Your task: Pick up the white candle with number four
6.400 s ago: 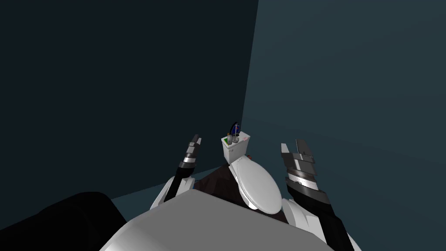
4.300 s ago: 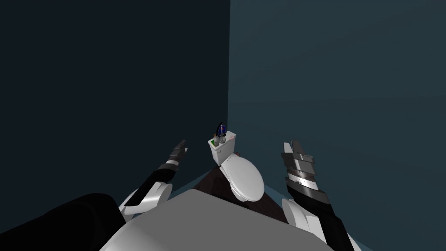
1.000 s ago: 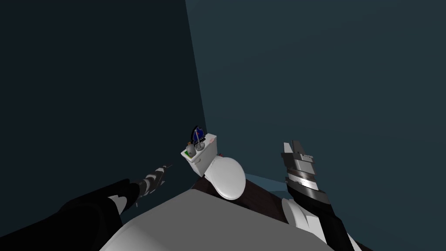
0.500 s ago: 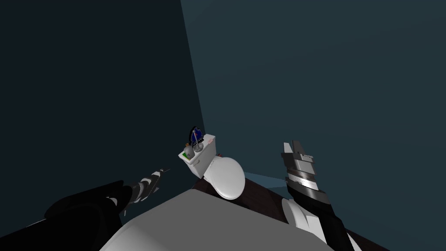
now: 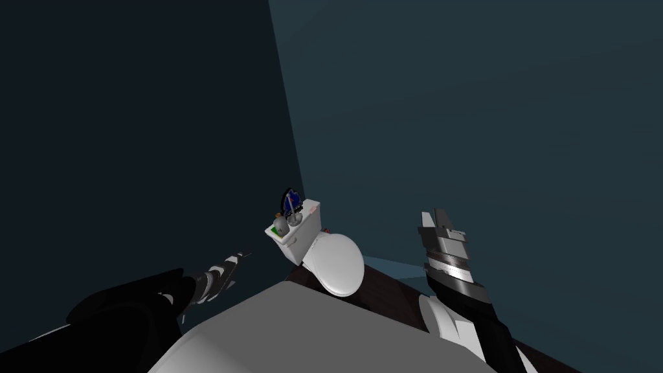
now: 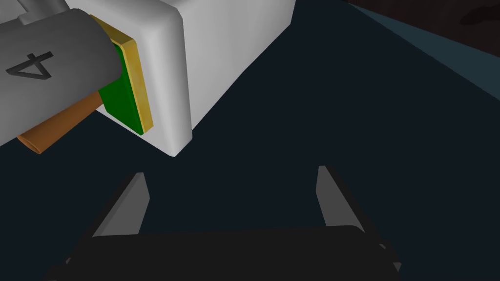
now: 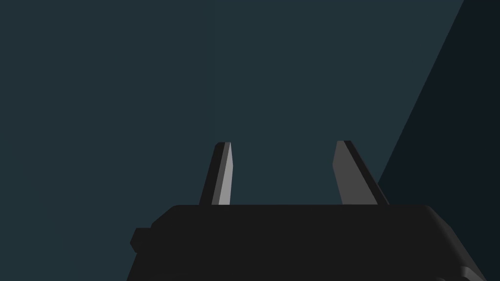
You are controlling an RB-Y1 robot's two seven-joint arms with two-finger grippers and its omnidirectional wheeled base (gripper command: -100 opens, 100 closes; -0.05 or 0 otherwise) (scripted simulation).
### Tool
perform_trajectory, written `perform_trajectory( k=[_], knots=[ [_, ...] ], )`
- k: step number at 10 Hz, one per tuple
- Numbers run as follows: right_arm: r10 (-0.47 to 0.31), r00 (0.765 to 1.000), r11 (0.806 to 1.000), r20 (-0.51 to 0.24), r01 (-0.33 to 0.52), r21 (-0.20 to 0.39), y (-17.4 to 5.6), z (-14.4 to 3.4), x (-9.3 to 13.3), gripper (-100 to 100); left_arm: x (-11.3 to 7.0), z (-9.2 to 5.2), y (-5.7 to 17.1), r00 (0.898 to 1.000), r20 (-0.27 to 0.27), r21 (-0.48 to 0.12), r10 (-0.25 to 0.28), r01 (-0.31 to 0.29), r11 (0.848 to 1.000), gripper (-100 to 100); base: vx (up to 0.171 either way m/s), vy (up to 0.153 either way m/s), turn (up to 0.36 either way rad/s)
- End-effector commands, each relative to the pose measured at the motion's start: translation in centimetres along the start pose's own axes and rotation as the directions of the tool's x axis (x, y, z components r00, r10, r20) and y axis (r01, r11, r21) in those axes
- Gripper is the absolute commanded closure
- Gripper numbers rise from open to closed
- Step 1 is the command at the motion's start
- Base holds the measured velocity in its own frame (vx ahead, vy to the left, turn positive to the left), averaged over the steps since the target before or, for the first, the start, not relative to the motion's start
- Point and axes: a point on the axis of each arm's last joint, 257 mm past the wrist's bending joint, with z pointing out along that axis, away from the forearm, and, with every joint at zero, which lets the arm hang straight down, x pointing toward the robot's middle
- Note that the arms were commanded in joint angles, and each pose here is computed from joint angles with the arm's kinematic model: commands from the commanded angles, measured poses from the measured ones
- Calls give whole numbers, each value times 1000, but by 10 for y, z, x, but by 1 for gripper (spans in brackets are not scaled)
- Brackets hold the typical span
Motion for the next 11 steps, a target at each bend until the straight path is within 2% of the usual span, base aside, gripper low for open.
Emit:
perform_trajectory(
  k=[1,3,4,8,11],
  knots=[
    [0,1000,1000,0,0,0,0,0,0,0,0,0,0,1000,0,0,0,0,1000,-100,0,4,-12],
    [0,1000,1000,0,0,0,0,0,0,0,0,0,0,1000,0,0,0,0,1000,-100,0,-4,10],
    [0,1000,1000,0,0,0,0,0,0,0,2,-4,13,999,-10,-39,41,-42,998,-100,2,-22,64],
    [0,1000,1000,0,0,0,0,0,0,0,4,-14,38,993,-40,-115,111,-115,987,-100,1,-9,25],
    [0,1000,1000,0,0,0,0,0,0,0,4,-14,38,993,-40,-115,111,-115,987,-100,0,4,-11]
  ],
)
